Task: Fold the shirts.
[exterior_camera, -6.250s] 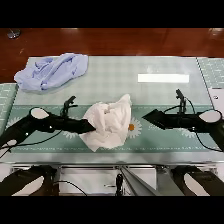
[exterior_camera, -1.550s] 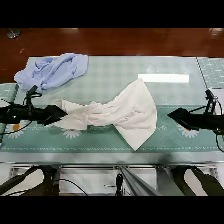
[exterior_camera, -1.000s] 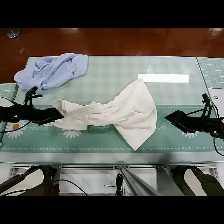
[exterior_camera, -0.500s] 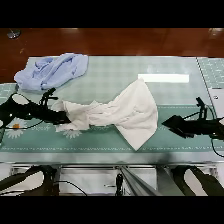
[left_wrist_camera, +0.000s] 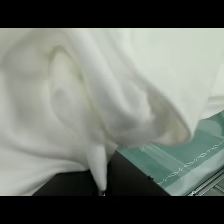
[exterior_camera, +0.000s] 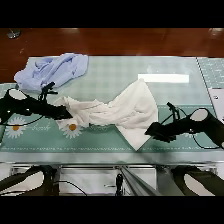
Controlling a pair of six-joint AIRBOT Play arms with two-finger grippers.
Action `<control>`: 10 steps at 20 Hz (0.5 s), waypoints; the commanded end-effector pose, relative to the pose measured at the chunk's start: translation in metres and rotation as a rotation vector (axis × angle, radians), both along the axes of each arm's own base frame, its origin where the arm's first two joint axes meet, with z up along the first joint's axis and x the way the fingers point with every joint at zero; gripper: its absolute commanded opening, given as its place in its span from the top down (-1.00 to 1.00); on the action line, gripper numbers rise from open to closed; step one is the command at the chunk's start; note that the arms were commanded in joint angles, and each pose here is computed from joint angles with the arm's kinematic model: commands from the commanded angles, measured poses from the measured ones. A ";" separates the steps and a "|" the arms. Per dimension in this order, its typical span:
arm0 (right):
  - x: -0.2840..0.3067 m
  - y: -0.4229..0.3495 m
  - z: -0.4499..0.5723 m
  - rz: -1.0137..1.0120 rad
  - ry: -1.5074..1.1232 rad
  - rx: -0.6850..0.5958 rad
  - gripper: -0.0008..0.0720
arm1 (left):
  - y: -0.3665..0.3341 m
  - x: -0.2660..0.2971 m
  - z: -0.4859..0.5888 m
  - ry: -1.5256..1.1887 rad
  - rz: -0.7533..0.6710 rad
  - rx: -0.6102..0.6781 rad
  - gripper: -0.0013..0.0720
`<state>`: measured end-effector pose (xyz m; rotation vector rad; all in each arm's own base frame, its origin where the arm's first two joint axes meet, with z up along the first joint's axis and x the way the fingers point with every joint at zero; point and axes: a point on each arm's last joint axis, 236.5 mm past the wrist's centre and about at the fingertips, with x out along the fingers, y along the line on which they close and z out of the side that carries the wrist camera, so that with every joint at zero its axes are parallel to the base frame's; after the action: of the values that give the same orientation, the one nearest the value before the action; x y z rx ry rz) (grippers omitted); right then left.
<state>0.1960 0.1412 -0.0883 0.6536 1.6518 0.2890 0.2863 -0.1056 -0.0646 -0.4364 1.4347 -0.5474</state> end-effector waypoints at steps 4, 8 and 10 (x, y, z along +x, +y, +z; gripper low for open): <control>0.014 0.046 -0.012 -0.026 0.015 0.067 -0.72 | -0.005 0.003 0.005 -0.005 0.010 -0.026 0.89; 0.050 0.068 -0.007 -0.013 -0.080 0.071 -0.01 | -0.016 0.007 0.015 -0.006 0.036 -0.089 0.89; 0.056 0.086 -0.002 0.096 -0.112 0.090 0.91 | -0.024 0.005 0.024 -0.001 0.036 -0.137 0.89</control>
<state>0.2387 0.2040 -0.0961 0.6666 1.5914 0.3734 0.2908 -0.1191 -0.0520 -0.5124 1.4079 -0.5813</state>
